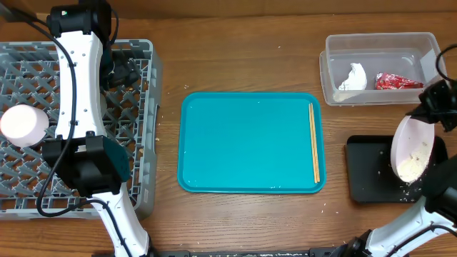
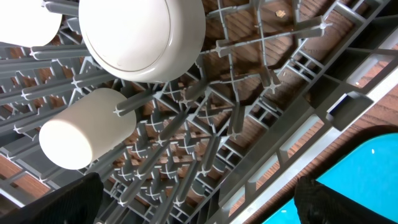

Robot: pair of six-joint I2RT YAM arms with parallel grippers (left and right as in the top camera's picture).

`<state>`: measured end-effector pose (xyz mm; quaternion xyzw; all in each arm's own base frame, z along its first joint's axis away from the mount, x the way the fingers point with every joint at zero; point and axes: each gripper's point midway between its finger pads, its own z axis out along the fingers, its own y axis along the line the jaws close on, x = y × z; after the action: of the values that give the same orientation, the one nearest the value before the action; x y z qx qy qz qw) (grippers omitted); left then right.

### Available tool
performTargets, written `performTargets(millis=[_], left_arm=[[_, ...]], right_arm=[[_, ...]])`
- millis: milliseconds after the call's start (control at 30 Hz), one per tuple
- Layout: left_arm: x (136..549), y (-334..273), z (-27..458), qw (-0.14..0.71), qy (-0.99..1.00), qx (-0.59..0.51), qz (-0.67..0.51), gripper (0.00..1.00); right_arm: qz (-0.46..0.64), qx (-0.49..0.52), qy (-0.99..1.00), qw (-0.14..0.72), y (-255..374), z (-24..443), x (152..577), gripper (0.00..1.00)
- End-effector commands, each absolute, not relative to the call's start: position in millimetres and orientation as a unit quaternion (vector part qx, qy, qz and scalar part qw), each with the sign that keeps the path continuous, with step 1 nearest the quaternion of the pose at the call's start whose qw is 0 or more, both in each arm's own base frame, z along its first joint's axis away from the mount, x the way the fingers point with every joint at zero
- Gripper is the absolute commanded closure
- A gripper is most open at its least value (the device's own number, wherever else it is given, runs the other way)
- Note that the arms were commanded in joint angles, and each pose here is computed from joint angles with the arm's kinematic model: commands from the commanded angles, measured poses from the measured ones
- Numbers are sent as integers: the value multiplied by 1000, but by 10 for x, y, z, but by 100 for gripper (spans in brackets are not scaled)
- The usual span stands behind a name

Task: Sort waste into correct bins and load items into the dishwasher
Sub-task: 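Tilt the plate with the right gripper to pour rice onto the black tray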

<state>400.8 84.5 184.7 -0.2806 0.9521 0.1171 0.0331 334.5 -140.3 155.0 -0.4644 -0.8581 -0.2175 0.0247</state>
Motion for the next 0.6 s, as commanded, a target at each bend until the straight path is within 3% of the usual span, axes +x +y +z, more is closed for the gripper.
performTargets(millis=[0, 567], left_arm=[[4022, 835, 1830, 31, 954, -274, 117, 0], [4021, 835, 1830, 31, 954, -274, 117, 0]], right_arm=[[-288, -439, -851, -10, -1335, 1780, 3382, 96], [-332, -384, -861, -37, -1328, 1879, 3361, 96]])
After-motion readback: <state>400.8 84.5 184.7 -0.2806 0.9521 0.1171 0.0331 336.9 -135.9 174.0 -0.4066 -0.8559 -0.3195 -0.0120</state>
